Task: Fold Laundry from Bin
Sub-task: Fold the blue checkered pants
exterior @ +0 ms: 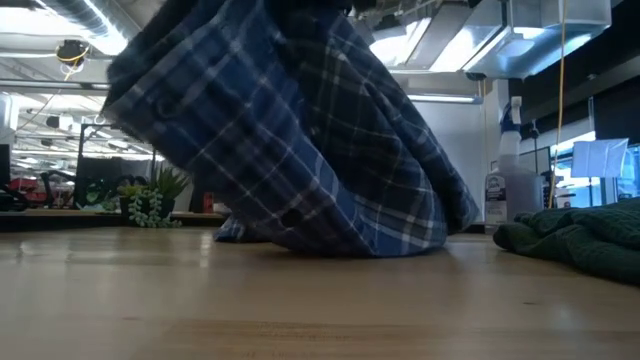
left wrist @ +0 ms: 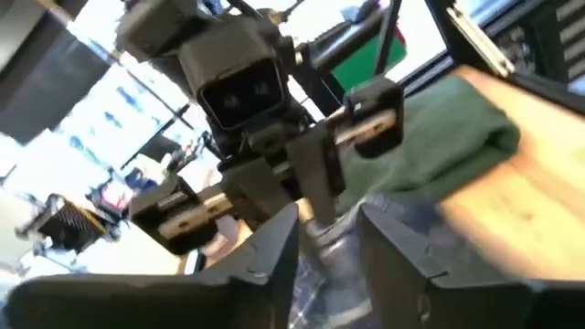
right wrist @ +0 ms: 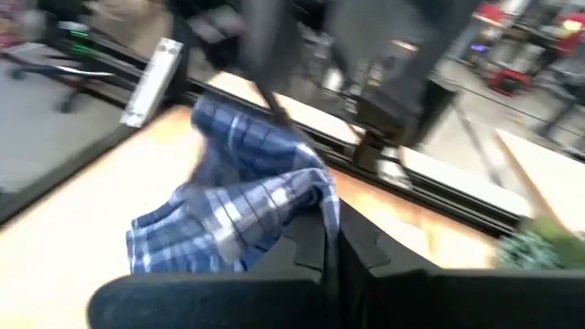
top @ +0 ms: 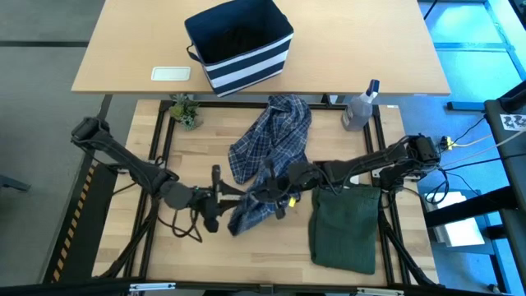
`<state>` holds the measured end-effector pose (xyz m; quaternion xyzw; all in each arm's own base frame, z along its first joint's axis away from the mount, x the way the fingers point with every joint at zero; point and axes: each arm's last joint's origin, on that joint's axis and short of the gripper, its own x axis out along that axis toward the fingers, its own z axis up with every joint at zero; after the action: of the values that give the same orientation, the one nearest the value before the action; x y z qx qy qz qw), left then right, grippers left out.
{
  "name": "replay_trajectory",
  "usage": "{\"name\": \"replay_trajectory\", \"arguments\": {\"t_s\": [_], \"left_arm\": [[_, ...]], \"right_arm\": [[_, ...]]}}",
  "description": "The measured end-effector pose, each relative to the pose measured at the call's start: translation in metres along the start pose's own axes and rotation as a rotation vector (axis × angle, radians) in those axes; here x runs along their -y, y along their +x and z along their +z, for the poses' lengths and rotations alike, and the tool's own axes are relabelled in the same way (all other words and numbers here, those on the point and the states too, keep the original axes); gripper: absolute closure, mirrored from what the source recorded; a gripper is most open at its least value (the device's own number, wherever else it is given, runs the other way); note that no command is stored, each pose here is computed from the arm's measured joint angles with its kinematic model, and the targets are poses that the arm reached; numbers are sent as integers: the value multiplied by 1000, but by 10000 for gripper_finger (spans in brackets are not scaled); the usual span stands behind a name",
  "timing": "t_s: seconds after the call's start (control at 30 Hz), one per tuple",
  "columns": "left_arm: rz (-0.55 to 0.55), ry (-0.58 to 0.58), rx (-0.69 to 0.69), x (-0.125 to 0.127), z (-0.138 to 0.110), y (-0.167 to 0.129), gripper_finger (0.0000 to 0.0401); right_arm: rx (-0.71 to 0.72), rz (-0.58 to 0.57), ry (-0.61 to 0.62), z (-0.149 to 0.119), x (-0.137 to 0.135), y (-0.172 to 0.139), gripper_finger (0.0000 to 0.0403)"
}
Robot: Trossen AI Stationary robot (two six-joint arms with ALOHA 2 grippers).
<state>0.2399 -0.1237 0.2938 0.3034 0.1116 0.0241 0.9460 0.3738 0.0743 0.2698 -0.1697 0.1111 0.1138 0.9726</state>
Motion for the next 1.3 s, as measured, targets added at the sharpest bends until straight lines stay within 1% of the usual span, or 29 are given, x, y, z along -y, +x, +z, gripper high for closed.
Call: {"name": "replay_trajectory", "arguments": {"t_s": [0.07, 0.17, 0.23, 0.3, 0.4, 0.5, 0.7, 0.83, 0.97, 1.17, 1.3], "left_arm": [[11, -76, -9, 2, 1, -4, 270], [-5, -200, -46, 9, -1, -8, 245], [-10, -275, -85, 13, -4, -10, 231], [8, -333, -138, 17, -9, -13, 219], [67, -383, -180, 23, -12, -20, 209], [109, -411, -171, 27, -10, -26, 202], [103, -512, -193, 30, -13, -26, 188], [126, -531, -251, 33, -23, -17, 171], [130, -514, -307, 35, -32, -6, 151], [122, -529, -325, 31, -36, 1, 126], [183, -511, -326, 29, -37, 1, 121]], "right_arm": [[-15, -49, 3, 0, 2, 0, 400], [-24, -104, 6, 0, 4, 0, 401], [-27, -116, 6, 0, 4, 0, 401], [-28, -117, 7, 0, 4, 0, 401], [-39, -151, 8, -1, 5, 0, 401], [-49, -183, 9, -1, 6, -1, 402], [-55, -217, 10, -1, 7, -1, 402], [-54, -217, 11, -1, 7, -1, 402], [-52, -220, 30, -1, 8, -1, 403], [-57, -231, 41, -3, 12, -1, 403], [-61, -229, 44, -3, 12, -1, 403]]}}
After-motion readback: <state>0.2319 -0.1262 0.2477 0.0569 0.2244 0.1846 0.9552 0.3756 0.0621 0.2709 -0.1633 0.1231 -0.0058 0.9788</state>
